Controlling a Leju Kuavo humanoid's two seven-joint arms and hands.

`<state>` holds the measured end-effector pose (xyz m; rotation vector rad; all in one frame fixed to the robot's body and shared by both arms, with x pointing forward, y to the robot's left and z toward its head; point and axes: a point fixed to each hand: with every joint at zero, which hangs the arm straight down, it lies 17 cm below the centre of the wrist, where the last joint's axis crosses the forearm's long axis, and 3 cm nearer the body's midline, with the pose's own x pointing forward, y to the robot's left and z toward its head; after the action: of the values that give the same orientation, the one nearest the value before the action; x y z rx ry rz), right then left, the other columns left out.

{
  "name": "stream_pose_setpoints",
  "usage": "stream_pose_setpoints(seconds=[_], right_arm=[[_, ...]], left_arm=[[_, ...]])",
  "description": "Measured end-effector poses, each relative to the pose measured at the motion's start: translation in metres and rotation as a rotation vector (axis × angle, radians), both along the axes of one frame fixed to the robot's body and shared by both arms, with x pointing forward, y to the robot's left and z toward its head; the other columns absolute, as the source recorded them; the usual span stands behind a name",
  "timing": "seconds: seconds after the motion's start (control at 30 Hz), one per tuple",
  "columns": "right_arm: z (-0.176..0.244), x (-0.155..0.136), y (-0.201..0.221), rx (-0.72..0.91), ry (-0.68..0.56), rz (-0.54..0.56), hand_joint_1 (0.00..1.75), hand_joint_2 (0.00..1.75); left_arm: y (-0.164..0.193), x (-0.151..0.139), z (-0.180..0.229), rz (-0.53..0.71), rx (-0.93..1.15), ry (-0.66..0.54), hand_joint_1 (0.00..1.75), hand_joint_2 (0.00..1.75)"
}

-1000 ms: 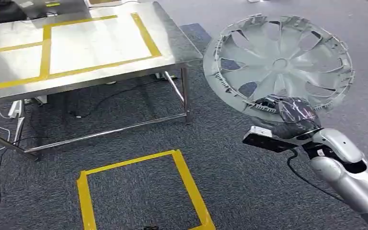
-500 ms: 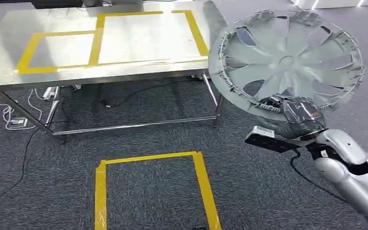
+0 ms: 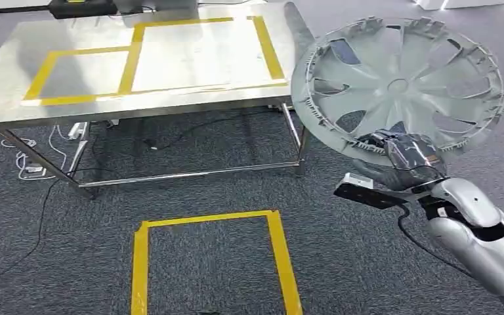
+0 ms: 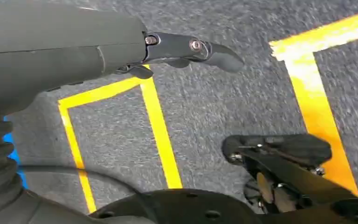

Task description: Take the parts from the cabinet and place them on the table.

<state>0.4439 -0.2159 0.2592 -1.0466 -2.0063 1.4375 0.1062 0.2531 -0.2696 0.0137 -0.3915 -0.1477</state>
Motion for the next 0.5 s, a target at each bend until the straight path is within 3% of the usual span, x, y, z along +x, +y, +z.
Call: stream_pose_setpoints(seconds=[0.5], right_arm=[[-0.0034,-0.0045,-0.0086,-0.009,-0.003,-0.003,1.75,1.75]], left_arm=[[0.0045,0.0073,0.005,-0.006,-0.025,-0.069,0.0,1.75]])
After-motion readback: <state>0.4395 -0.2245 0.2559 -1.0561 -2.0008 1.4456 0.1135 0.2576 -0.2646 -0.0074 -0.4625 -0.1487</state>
